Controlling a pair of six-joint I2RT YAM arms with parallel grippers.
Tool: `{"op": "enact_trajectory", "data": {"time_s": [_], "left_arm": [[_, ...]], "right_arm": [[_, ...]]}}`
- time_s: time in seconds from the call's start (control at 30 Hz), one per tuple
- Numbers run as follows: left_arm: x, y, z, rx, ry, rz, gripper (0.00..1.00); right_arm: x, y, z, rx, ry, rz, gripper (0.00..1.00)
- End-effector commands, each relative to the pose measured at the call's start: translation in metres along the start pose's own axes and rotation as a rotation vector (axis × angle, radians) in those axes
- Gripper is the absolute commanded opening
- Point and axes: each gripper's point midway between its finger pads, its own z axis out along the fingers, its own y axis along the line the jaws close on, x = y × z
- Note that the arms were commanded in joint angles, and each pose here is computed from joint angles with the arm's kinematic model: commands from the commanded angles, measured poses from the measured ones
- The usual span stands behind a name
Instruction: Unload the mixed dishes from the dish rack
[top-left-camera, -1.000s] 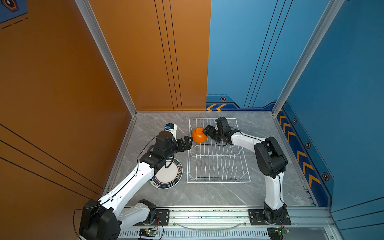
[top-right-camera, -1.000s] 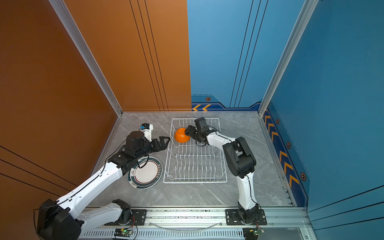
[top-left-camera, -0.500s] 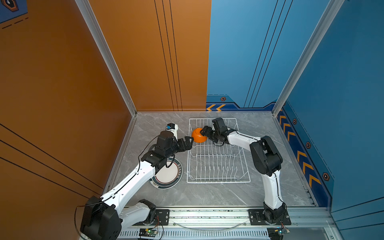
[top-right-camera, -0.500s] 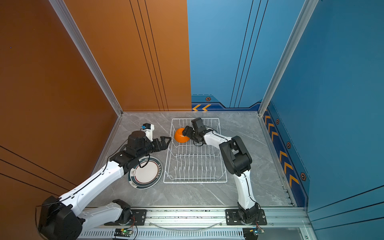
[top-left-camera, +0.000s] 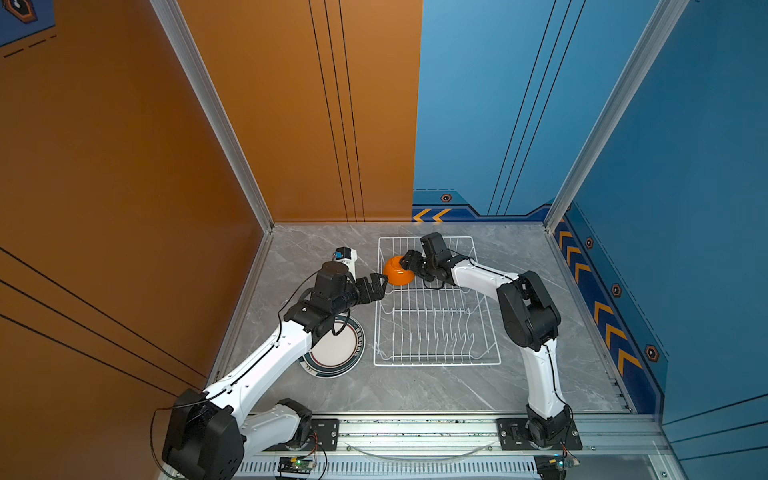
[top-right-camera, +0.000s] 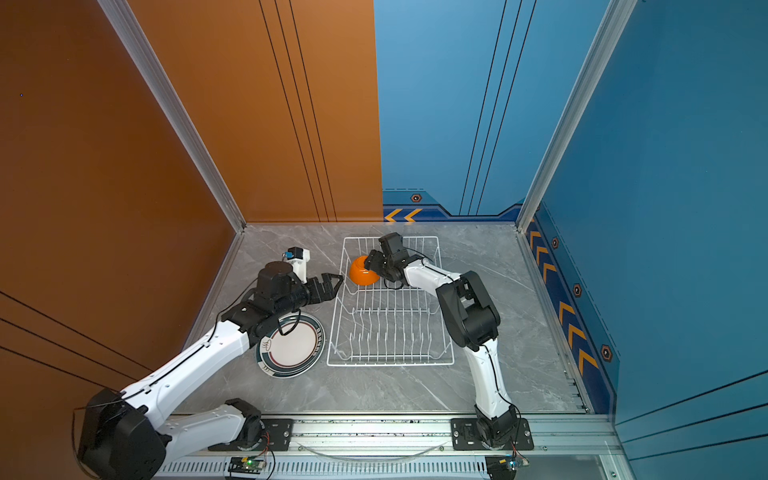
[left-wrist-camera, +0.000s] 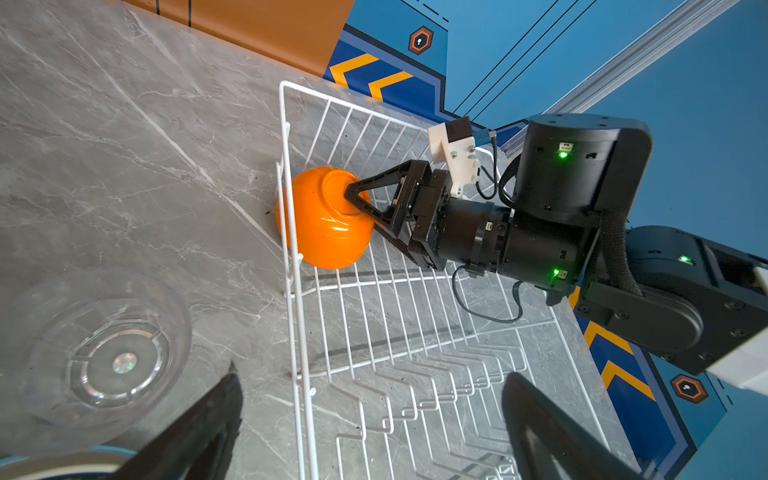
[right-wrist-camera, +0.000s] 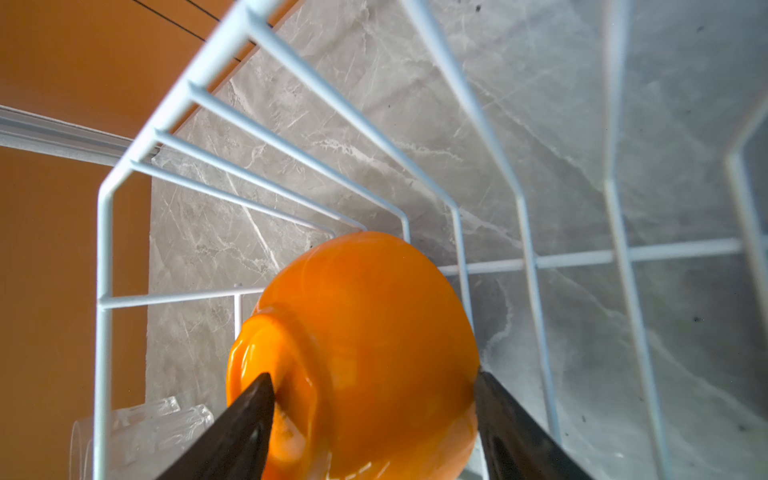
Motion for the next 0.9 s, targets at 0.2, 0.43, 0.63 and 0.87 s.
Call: {"op": "enact_trajectory", "data": {"time_s": [0.2,0.43,0.63,0.87], "left_arm": [[0.008,-0.005,0.007,0.036,0.038,-0.012,0.98],[0.009,-0.007,0.010,0.046,0.044,-0.025,0.98],[0.012,-0.010,0.016,0.060,0.066,-0.033,0.98],[0.016,-0.009,0.017,0.061,0.072,-0.045,0.98]], "right_arm": [[0.014,-0.047,-0.016,0.193,0.049,-0.006,0.72],[0.016,-0.058,-0.038,0.212,0.039,-0.007,0.69],[0.022,-0.065,-0.031,0.189,0.080,0.035,0.70],[0.032,-0.079,-0.012,0.166,0.125,0.104,0.68]]}}
